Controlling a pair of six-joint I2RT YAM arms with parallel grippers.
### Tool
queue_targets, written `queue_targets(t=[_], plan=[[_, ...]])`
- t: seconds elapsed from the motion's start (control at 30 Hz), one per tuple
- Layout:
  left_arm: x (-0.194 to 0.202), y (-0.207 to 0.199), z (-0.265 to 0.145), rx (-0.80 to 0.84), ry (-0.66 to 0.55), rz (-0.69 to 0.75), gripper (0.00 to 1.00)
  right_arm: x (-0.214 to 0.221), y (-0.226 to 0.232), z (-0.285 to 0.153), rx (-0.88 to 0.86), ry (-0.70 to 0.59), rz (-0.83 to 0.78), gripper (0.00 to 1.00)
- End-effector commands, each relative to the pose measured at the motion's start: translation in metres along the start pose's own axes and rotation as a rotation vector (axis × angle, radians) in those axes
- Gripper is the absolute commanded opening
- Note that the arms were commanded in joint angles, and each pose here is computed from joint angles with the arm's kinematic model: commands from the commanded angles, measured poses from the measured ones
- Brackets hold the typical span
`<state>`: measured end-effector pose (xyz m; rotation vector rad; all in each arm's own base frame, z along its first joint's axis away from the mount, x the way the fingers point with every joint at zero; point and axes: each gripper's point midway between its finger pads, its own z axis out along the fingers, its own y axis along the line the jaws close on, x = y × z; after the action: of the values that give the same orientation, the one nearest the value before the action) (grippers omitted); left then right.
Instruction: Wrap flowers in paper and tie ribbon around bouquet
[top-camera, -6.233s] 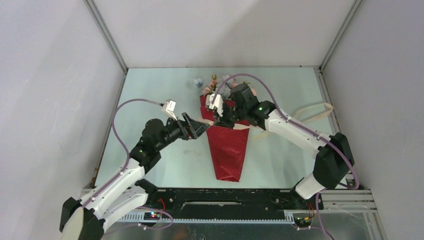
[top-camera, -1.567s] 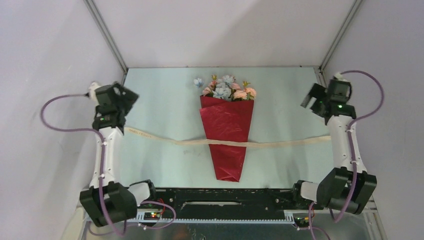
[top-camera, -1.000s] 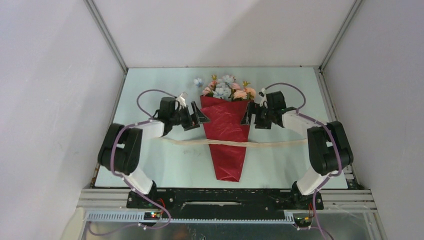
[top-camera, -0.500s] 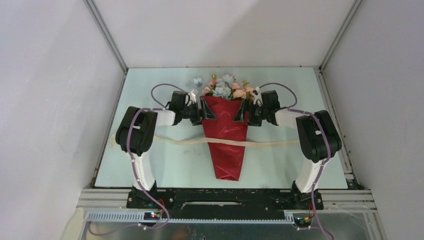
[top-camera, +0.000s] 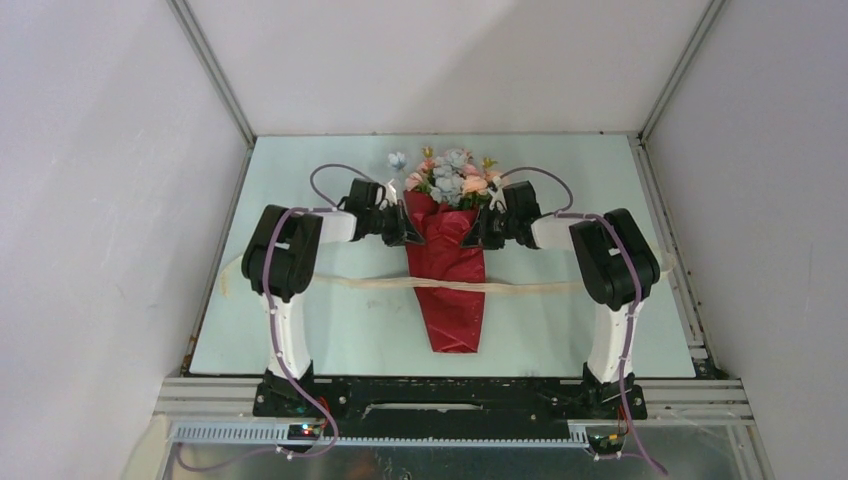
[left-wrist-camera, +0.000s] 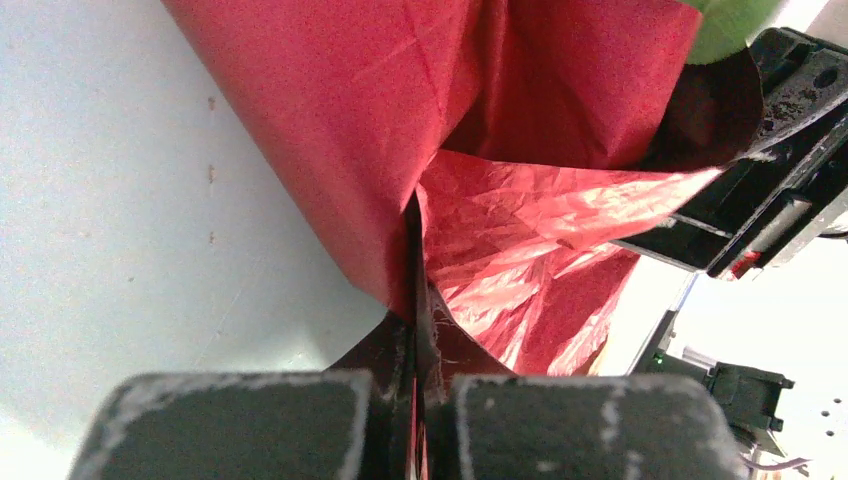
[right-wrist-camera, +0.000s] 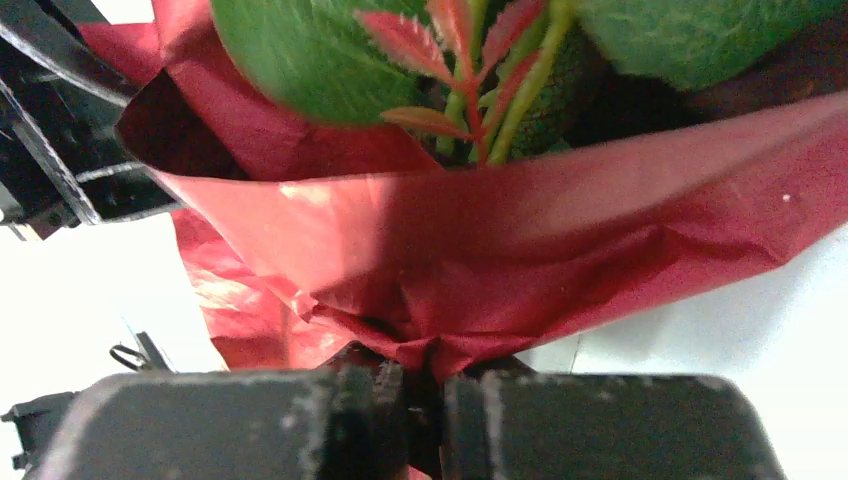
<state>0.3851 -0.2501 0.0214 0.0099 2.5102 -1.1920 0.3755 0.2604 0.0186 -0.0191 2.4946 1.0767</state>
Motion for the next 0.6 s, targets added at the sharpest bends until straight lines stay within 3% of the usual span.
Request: queue_targets(t=[0.0, 0.23, 0.4, 0.57], plan=[[-0.019, -0.014, -0.001, -0.006, -0.020, 0.086, 0.00, -0.001, 0.002, 0.003, 0.057, 0.029, -0.106, 0.01], [-0.088, -0.071, -0.030, -0.043, -0.139, 0.269, 0.00, -0.091, 0.068, -0.045, 0.114, -0.294, -0.526, 0.00], [-0.134, -0.127, -0.065, -0.054, -0.248, 0.411, 0.00, -0.135, 0.103, -0.085, 0.168, -0.508, -0.690, 0.00], [-0.153, -0.177, -0.096, -0.049, -0.357, 0.546, 0.00, -0.163, 0.127, -0.118, 0.228, -0.674, -0.765, 0.00]])
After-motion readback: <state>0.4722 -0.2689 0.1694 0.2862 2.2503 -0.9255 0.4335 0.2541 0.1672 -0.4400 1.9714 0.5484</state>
